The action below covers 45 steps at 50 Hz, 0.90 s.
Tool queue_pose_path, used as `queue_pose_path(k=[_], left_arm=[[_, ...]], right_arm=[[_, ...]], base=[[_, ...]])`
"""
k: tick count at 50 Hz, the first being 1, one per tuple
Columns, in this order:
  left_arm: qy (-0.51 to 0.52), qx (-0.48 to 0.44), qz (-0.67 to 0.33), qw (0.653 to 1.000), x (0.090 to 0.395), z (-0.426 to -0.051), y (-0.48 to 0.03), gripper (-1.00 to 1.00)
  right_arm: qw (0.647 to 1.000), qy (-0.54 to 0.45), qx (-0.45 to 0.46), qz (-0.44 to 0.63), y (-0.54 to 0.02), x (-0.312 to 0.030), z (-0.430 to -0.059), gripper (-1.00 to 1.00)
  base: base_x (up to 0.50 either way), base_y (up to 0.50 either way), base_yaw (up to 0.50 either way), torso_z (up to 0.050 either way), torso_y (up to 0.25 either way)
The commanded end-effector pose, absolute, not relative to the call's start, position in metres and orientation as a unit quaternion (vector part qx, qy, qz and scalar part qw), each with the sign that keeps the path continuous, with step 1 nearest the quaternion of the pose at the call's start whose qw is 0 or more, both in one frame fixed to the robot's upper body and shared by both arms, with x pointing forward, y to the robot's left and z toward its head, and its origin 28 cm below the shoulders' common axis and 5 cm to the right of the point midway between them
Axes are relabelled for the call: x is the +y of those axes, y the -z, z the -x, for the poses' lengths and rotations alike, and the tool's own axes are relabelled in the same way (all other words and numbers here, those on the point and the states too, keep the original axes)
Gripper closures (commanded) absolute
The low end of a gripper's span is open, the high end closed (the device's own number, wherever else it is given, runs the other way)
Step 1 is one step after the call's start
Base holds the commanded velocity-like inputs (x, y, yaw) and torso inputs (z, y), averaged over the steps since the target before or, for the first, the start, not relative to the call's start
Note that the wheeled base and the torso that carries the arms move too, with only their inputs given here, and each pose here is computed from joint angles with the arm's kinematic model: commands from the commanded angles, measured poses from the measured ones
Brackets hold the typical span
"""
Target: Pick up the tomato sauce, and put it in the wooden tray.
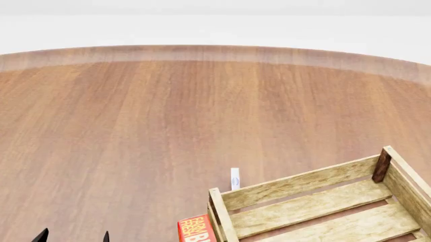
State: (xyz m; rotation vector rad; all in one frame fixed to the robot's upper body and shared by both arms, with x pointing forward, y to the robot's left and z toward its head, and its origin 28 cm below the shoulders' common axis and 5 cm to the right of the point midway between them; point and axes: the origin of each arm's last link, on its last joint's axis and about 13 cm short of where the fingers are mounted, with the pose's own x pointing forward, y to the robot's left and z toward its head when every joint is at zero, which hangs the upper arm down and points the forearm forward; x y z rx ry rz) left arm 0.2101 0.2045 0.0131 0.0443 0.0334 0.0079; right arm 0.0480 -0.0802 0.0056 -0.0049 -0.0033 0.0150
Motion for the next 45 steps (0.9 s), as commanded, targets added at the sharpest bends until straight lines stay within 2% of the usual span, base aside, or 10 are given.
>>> queue_pose_path(k=[1, 26, 45], left_arm=[[-0.01, 0.007, -0.017, 1.0, 0.204, -0.21, -0.015, -1.0], [-0.009, 0.008, -0.018, 1.0, 0.205, -0.211, -0.013, -1.0], [-0.009, 0.008, -0.019, 1.0, 0.205, -0.211, -0.013, -1.0]], right_arm=[[0.999, -0.009, -0.041, 0.013, -0.031, -0.079, -0.052, 1.0], [0.995, 0.002, -0.098, 0.012, -0.082, -0.086, -0.079, 1.0], [0.996, 0.056, -0.068, 0.032, -0.093, -0.106, -0.134, 1.0]], base=[[0.0, 0.0, 0.0, 0.0, 0.0], [0.0, 0.0, 0.0, 0.0, 0.0], [0.0, 0.0, 0.0, 0.0, 0.0]])
